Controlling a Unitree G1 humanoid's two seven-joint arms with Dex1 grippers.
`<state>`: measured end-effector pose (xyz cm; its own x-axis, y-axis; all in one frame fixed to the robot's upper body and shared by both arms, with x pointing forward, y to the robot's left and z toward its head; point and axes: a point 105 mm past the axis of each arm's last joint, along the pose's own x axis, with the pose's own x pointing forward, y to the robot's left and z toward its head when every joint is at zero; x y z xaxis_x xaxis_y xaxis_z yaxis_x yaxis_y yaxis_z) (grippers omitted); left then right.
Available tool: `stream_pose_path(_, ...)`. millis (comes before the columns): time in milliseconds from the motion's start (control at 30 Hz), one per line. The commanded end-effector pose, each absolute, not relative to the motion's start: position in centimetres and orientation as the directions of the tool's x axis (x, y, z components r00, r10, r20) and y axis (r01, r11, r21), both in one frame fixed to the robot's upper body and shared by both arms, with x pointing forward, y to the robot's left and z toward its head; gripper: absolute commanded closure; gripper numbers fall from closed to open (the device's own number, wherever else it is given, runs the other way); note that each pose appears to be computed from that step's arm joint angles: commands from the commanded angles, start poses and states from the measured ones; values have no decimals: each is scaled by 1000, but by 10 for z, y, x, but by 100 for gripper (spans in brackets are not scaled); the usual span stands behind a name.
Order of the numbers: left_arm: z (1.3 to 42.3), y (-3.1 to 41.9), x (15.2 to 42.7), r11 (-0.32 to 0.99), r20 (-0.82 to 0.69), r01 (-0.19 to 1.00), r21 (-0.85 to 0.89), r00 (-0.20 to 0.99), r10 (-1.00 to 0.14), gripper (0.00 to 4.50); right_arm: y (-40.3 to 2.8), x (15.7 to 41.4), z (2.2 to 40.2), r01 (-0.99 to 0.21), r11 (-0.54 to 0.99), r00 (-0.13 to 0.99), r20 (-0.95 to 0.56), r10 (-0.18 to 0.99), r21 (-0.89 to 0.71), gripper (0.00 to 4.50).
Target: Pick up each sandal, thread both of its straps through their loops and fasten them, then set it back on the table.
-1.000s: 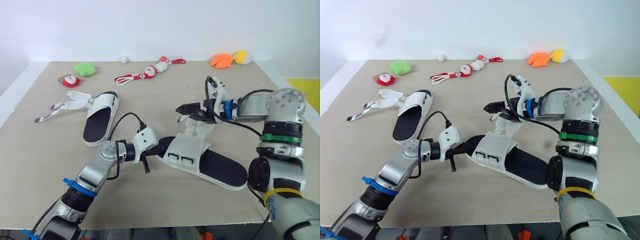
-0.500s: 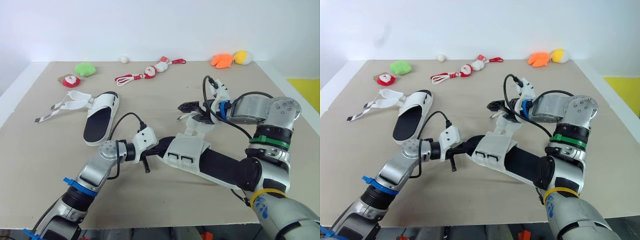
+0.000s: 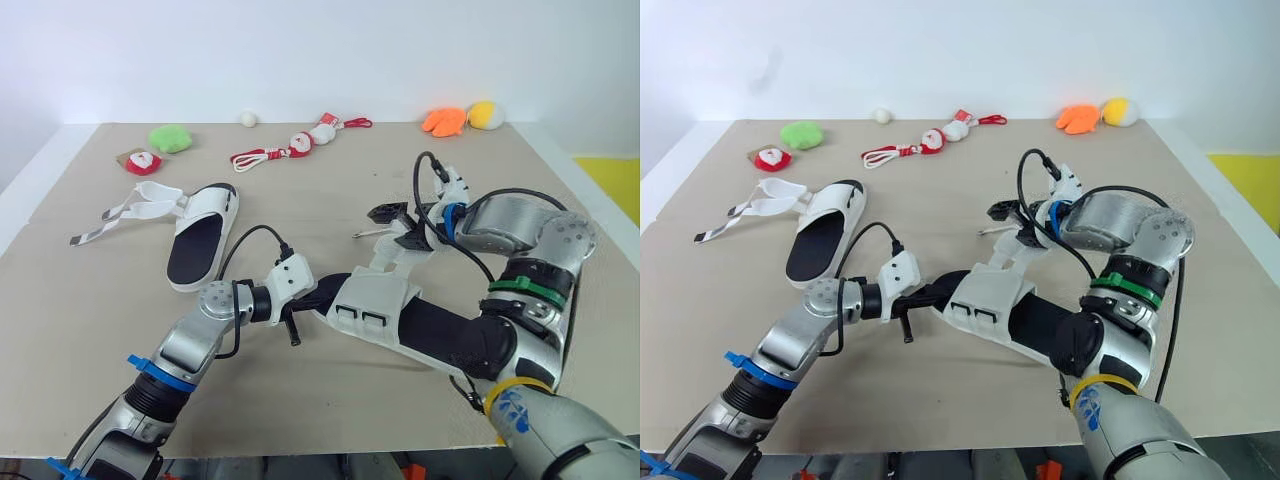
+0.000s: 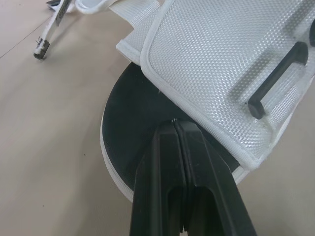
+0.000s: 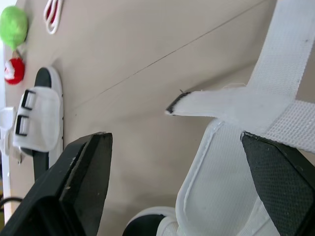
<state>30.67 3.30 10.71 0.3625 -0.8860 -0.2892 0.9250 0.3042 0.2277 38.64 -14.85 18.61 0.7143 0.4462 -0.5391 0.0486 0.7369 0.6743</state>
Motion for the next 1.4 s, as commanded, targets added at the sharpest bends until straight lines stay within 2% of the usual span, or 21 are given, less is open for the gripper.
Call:
stream_pose_path(33, 78, 34, 299, 284, -380, 946, 159, 324, -867, 450, -144, 388, 211, -10, 710, 747, -467, 474, 705, 3)
stream_pose_path(200, 78, 32, 299, 279, -379, 947, 160, 320, -868, 450, -148, 389, 208, 38, 706, 754, -484, 444, 707, 3)
stream_pose_path(367, 79, 31, 301, 278, -378, 947, 163, 320, -869, 450, -163, 393, 204, 132, 705, 792, -502, 348, 697, 3)
stream_pose_path(400, 79, 30, 301, 278, -377, 947, 163, 320, -869, 450, -169, 395, 204, 159, 708, 803, -507, 313, 688, 53)
stream_pose_path(433, 79, 31, 301, 278, -377, 946, 164, 321, -869, 450, -176, 396, 205, 179, 711, 815, -507, 281, 680, 77)
stream_pose_path(500, 79, 31, 301, 280, -377, 946, 164, 322, -868, 450, -191, 400, 210, 210, 720, 841, -497, 212, 661, 174)
stream_pose_path(633, 79, 32, 300, 279, -378, 946, 162, 321, -869, 450, -212, 402, 216, 229, 749, 873, -471, 125, 622, 174)
stream_pose_path(767, 78, 31, 300, 278, -377, 947, 162, 320, -869, 450, -216, 401, 225, 153, 795, 896, -421, 139, 587, 174)
stream_pose_path(900, 79, 30, 300, 274, -375, 948, 162, 316, -872, 450, -206, 388, 221, -7, 800, 841, -429, 329, 600, 174)
stream_pose_path(1000, 78, 30, 299, 270, -377, 950, 160, 311, -872, 450, -208, 373, 206, -95, 813, 763, -483, 430, 574, 90)
stream_pose_path(1067, 78, 29, 299, 263, -380, 952, 160, 305, -873, 450, -214, 368, 201, -117, 833, 746, -506, 433, 541, 4)
stream_pose_path(1200, 78, 29, 299, 253, -382, 954, 161, 297, -875, 450, -214, 369, 198, -158, 827, 720, -511, 470, 539, 4)
stream_pose_path(1367, 79, 27, 301, 250, -380, 954, 167, 296, -876, 450, -212, 385, 186, -126, 822, 722, -517, 460, 556, 4)
stream_pose_path(1400, 79, 27, 301, 250, -380, 954, 168, 296, -876, 450, -212, 388, 185, -120, 821, 724, -516, 457, 559, 42)
